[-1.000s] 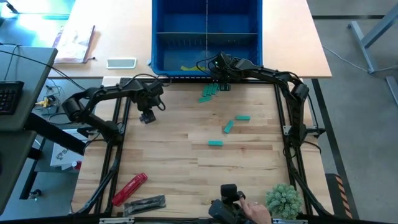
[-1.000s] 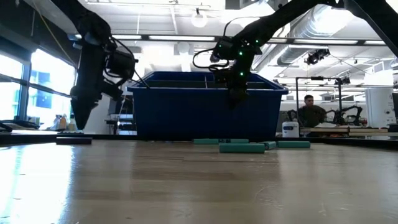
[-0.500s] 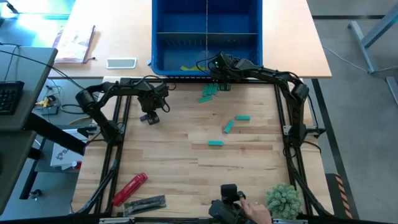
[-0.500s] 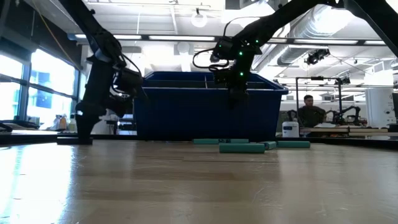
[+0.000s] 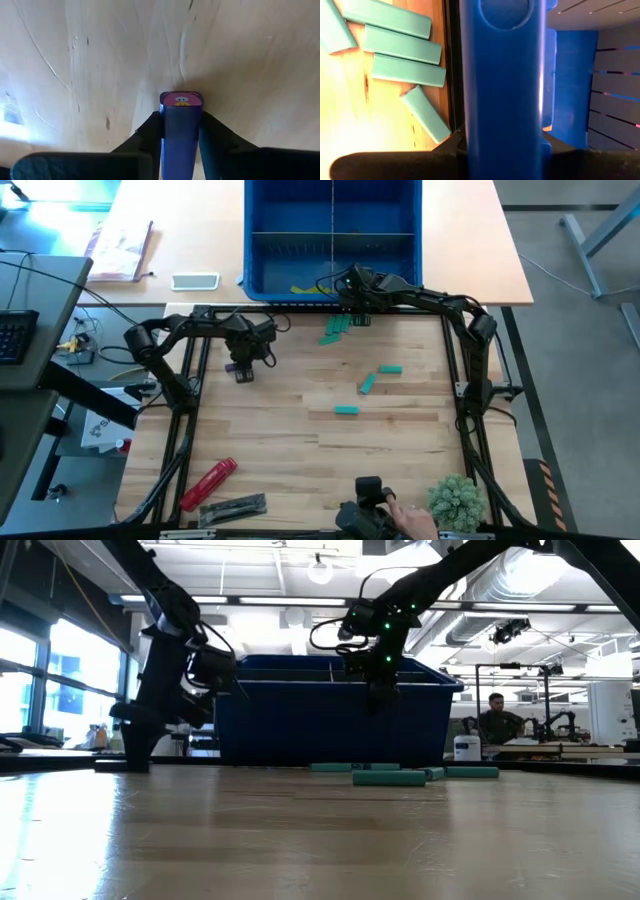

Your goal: Sort blocks

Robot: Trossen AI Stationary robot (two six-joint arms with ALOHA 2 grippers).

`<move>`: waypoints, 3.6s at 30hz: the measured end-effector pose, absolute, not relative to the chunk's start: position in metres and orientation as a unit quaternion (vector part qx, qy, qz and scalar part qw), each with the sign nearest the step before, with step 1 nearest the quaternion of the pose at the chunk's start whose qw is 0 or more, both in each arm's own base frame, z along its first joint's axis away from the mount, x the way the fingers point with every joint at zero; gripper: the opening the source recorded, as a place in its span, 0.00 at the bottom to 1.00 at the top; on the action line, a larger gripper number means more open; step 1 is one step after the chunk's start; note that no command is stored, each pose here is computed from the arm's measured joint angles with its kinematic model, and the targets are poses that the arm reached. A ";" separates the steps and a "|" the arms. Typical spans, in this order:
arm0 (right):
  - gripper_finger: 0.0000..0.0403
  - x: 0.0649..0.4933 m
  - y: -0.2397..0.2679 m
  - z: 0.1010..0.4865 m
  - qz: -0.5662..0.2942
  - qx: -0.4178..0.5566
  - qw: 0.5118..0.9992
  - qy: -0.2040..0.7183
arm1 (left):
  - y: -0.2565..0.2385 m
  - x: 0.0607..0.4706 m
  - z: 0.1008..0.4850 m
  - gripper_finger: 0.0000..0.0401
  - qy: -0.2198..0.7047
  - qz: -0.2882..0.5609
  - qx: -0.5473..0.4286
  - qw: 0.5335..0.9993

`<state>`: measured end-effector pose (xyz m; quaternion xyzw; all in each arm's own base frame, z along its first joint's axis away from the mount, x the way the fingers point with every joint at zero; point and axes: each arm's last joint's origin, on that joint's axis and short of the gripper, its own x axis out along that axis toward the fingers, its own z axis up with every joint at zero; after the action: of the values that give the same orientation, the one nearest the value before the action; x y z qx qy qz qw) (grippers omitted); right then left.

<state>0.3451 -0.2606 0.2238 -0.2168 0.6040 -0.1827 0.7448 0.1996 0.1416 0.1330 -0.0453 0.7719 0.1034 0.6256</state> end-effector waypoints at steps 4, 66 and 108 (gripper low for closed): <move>0.16 0.345 -0.261 0.224 -0.185 -0.216 0.744 0.604 | 0.138 0.213 0.156 0.15 0.740 0.103 -0.020 0.664; 0.52 0.353 -0.232 0.244 -0.147 -0.243 0.731 0.620 | 0.275 0.274 0.221 0.15 0.000 0.331 0.094 0.939; 0.52 0.409 -0.232 0.354 -0.248 -0.079 0.931 0.257 | 0.274 0.275 0.219 0.15 0.018 0.322 0.110 0.940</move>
<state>0.4088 -0.2316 0.3536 -0.0788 0.2572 -0.2476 0.9308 0.2753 0.2738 0.2186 0.1100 0.0183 0.3221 0.9401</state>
